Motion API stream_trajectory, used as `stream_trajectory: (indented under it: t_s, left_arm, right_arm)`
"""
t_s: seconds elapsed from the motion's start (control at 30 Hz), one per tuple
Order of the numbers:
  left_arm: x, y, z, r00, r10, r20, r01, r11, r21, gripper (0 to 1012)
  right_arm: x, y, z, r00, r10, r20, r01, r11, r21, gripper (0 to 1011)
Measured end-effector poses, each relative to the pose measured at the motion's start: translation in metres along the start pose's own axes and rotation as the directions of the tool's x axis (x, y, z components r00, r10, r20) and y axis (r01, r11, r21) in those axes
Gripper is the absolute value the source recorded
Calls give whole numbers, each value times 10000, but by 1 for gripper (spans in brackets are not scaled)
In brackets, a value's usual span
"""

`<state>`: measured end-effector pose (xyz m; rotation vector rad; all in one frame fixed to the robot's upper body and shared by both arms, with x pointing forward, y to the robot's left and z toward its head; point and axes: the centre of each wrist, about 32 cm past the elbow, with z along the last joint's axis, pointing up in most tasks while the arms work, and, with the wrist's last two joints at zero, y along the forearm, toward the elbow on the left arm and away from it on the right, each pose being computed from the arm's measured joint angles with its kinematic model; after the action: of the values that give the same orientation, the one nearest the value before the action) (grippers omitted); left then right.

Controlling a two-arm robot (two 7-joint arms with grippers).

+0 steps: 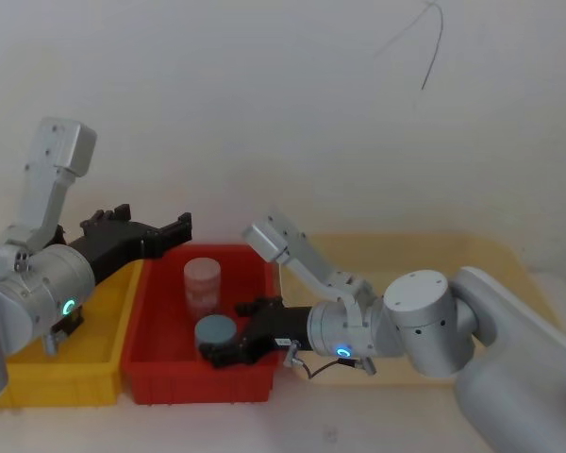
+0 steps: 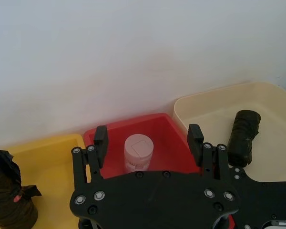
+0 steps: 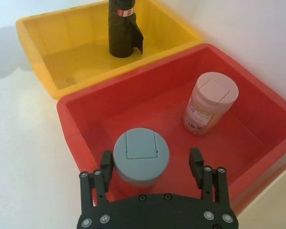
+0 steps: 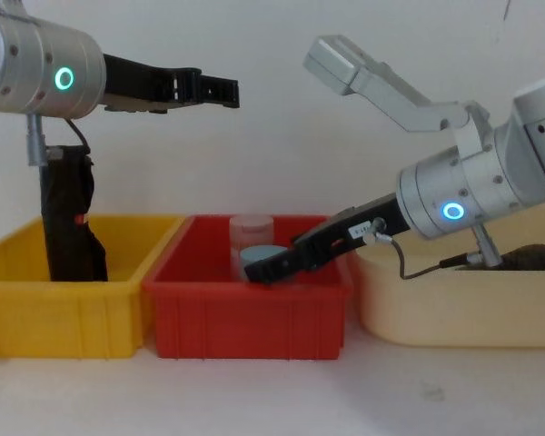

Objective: Pick up the garbage bag with the one hand and transfer it to the other hand.

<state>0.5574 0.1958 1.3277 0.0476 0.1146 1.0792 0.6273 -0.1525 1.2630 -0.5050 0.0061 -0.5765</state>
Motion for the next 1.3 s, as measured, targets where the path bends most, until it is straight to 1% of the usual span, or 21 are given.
stream_trajectory:
  t_s: [0.03,0.1,0.13,0.2,0.23,0.27,0.3,0.33,0.4,0.47,0.73,0.9,0.93,0.97,1.07,1.1,1.17,1.27,1.3]
  left_arm:
    - [0,0,0,10000,0,0,0,10000,0,1002]
    - [0,0,0,10000,1,-1,-1,10000,-1,1001]
    - [0,0,0,10000,0,0,0,10000,0,1002]
    - [0,0,0,10000,0,0,0,10000,0,1001]
    - [0,0,0,10000,0,0,0,10000,0,1001]
    - [0,0,0,10000,0,-1,0,10000,0,1001]
    - [0,0,0,10000,1,0,-1,10000,0,1001]
    - [0,0,0,10000,0,-1,0,10000,0,1001]
    - [0,0,0,10000,1,-1,-1,10000,1,1001]
    - [0,0,0,10000,1,0,-1,10000,0,1002]
    - [0,0,0,10000,0,0,0,10000,0,1001]
    - [0,0,0,10000,0,0,0,10000,0,1002]
    - [0,0,0,10000,1,0,-1,10000,0,1002]
    - [0,0,0,10000,1,0,-1,10000,0,1001]
    - [0,0,0,10000,1,0,-1,10000,0,1001]
    - [0,0,0,10000,0,0,0,10000,-1,1001]
    - [0,0,0,10000,1,0,-1,10000,-1,1001]
    - [0,0,0,10000,0,0,0,10000,0,1002]
    - [0,0,0,10000,1,0,-1,10000,0,1002]
  right_arm:
    - [1,-1,-3,10000,12,-17,-12,10000,2,977]
    - [5,-1,-12,10000,57,-78,-57,10000,15,929]
    - [5,-1,-16,9999,68,-94,-68,10000,16,929]
    - [6,-1,-24,9998,106,-141,-105,9999,28,852]
    - [6,-1,-29,9998,129,-181,-128,9999,45,840]
    - [7,-1,-30,9997,141,-205,-140,9999,59,790]
    - [8,-2,-32,9996,148,-225,-146,9999,69,790]
    - [8,-1,-36,9995,163,-265,-161,9998,88,745]
    - [5,1,-40,9993,189,-321,-185,9998,122,691]
    - [3,4,-40,9991,205,-359,-200,9997,150,663]
    - [-16,13,-49,9981,164,-601,-144,9993,336,663]
    - [-32,10,-33,9966,13,-823,38,9981,617,663]
    - [-32,3,-25,9959,-65,-905,133,9972,741,663]
    - [-32,3,-25,9959,-65,-905,133,9972,741,663]
    - [-35,-28,15,9936,-303,-1092,427,9927,1131,663]
    - [-35,-28,15,9936,-303,-1092,427,9927,1131,663]
    - [-24,-73,50,9902,-564,-1275,751,9862,1474,663]
    - [-11,-118,79,9869,-766,-1418,1010,9797,1731,663]
    - [1,-153,97,9841,-915,-1519,1198,9747,1889,663]
